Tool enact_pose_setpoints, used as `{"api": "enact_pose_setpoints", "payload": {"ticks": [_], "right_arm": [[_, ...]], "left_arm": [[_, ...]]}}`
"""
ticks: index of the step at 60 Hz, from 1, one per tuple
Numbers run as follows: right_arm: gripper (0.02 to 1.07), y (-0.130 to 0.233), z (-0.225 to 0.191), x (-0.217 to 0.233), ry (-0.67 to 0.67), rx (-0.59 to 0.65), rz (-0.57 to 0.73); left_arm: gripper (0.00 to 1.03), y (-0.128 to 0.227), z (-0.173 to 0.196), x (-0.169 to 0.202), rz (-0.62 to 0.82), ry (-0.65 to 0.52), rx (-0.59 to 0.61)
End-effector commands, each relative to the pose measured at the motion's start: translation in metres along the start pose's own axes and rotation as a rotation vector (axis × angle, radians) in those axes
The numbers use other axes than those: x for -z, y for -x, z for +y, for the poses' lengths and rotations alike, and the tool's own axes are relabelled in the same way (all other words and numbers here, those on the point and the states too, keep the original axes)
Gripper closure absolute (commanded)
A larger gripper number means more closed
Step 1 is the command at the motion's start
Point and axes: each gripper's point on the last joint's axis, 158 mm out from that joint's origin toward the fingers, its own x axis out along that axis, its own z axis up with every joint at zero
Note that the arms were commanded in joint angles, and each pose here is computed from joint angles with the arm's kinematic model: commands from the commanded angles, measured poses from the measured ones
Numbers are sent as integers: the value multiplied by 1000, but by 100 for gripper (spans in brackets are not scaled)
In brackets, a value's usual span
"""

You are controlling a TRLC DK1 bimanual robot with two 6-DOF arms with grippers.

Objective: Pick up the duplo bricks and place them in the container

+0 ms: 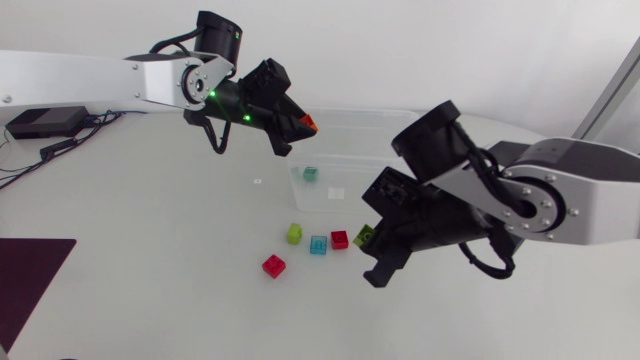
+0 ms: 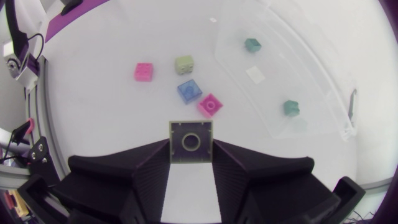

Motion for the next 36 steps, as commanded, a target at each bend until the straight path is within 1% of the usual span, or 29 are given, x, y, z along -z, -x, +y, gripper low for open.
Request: {"api": "enact_pose_setpoints", "payload": {"ticks": [1, 3, 4, 12, 20, 27, 36], "right_arm": [[78, 13, -18, -10, 2, 37, -31], [78, 17, -23, -13, -7, 47, -42], [78, 19, -26, -15, -9, 54, -49], [78, 33, -58, -29, -54, 108, -104], [78, 42, -88, -37, -96, 163, -158], [78, 50, -106, -47, -122, 192, -201], [78, 58, -125, -57, -145, 230, -243]], "left_arm": [[10, -13, 10, -5, -4, 8, -13], [5, -15, 10, -4, 1, 8, -18], [4, -15, 11, -5, 2, 10, -22], [4, -6, 10, -9, 0, 31, -28], [4, 19, 5, -9, 18, 48, -32], [4, 41, 0, -2, 37, 64, -42], [4, 69, -16, 8, 68, 66, -38]]}}
